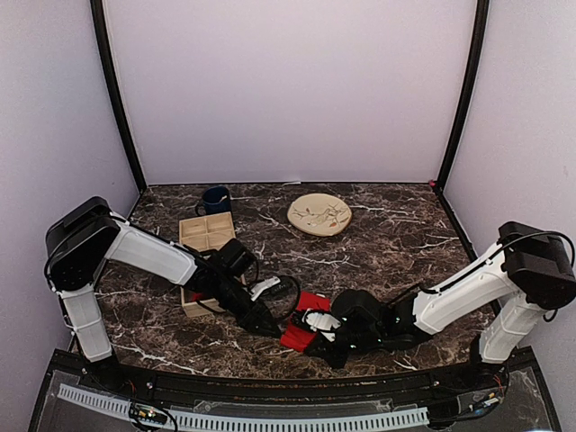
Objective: Roll the socks
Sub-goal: Roll the sock at the center of the board.
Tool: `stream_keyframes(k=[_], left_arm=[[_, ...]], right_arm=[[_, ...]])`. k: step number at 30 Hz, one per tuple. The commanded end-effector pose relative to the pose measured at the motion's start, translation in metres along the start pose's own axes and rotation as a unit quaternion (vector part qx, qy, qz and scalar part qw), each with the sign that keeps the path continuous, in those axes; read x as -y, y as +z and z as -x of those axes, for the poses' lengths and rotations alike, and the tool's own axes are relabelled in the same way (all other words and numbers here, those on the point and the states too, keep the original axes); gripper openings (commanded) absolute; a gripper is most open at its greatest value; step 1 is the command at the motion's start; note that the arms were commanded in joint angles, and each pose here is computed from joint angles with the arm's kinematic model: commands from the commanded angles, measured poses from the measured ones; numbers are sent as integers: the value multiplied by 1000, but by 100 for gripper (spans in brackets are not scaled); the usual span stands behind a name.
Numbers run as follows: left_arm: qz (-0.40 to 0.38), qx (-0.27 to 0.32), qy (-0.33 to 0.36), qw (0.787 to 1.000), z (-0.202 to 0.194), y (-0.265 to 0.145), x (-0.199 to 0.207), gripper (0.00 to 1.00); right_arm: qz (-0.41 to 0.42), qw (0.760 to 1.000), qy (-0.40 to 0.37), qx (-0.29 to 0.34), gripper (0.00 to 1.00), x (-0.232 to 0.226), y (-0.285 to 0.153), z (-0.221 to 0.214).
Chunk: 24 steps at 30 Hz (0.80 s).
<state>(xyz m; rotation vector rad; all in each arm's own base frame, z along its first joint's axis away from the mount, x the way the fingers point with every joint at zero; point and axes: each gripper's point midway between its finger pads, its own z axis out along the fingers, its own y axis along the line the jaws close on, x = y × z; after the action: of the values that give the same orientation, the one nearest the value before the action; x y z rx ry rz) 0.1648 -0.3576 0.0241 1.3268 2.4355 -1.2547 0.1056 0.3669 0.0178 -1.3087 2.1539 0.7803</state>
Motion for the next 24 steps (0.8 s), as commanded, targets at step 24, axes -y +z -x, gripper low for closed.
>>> stream_keyframes(k=[24], left_arm=[[88, 158, 91, 979, 13, -36, 13, 40]], right_arm=[[121, 984, 106, -75, 0, -3, -2, -23]])
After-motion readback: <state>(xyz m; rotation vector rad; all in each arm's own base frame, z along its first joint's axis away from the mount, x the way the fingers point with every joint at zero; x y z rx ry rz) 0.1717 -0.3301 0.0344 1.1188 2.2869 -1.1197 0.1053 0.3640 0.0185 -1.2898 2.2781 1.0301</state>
